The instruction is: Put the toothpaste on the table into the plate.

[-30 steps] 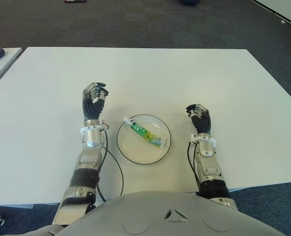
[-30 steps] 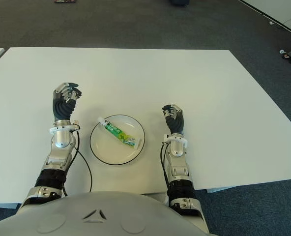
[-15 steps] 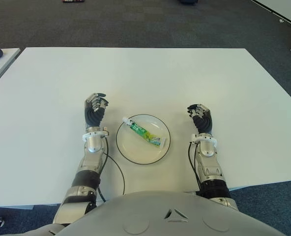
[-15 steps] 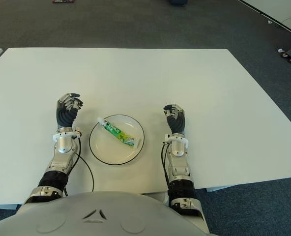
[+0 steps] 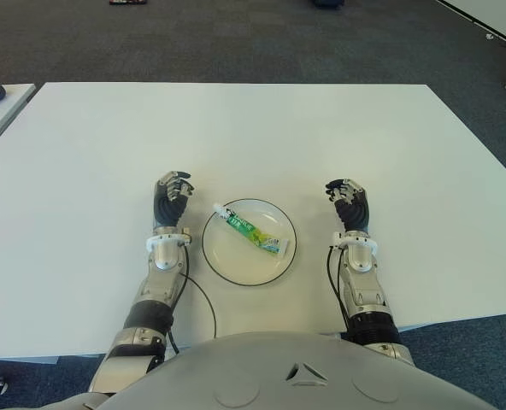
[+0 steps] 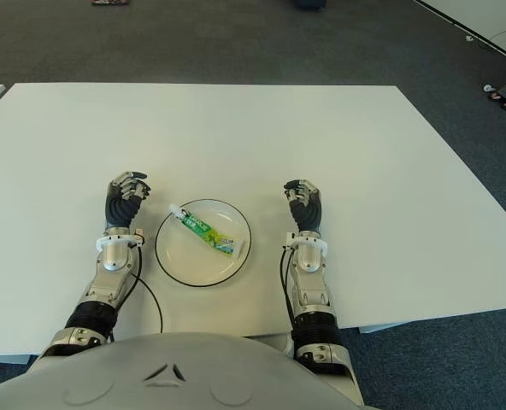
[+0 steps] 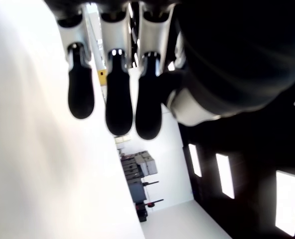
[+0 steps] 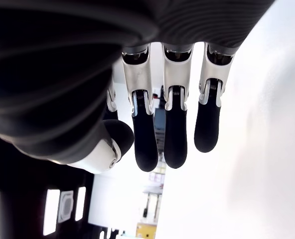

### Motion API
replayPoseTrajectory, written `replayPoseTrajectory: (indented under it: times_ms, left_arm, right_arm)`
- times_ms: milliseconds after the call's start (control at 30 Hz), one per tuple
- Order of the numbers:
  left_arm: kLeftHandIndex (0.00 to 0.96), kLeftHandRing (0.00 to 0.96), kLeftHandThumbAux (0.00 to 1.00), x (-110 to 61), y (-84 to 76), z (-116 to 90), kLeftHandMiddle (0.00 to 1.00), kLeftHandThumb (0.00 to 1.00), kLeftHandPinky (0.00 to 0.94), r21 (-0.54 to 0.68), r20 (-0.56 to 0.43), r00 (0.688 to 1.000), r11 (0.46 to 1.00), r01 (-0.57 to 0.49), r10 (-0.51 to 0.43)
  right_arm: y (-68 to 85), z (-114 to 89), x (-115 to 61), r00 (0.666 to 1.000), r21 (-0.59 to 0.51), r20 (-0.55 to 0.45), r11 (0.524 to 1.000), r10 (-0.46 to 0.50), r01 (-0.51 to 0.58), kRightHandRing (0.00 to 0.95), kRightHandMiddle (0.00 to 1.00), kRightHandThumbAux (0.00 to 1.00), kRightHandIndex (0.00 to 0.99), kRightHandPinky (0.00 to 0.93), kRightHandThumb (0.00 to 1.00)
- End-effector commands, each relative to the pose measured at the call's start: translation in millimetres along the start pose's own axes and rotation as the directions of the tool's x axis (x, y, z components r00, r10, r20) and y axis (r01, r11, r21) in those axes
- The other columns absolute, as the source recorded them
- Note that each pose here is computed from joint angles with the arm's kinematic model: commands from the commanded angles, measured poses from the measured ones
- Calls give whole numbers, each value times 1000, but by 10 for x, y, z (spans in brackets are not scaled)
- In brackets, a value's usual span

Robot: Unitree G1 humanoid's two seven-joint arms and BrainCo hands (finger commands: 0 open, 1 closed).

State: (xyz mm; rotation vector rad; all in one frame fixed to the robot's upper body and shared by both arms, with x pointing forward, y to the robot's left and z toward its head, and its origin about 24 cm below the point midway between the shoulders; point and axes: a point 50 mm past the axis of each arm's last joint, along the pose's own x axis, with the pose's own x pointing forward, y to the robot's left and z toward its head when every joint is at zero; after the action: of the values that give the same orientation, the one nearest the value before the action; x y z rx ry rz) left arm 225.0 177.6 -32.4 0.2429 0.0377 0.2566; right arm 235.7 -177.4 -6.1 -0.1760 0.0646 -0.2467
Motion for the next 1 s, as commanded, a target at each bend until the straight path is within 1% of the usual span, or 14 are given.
replayPoseTrajectory:
  times_ms: [33,300,500,1000]
  left_arm:
    - [431,563,723,-90,-49,-39,575,695,528,14,-40,998,998,54,-54]
    - [430,555,723,-133,-111,-58,571,696,526,5,-62,991,993,119,-118]
    - [431,552,723,-148,-127,-65,573,695,527,-2,-81,985,989,150,-149]
    - [430,532,724,-170,-104,-55,559,692,512,-2,-97,985,990,143,-142]
  right_arm:
    - [19,10,16,1000,9,6,1000,0,0,430,457,729,427,427,711]
    - [34,16,18,1000,9,4,1000,10,-10,425,455,729,427,421,711]
    - [46,27,22,999,8,7,999,33,-33,423,454,730,426,424,711]
    - [81,73,39,997,18,30,998,65,-66,428,451,729,427,435,709]
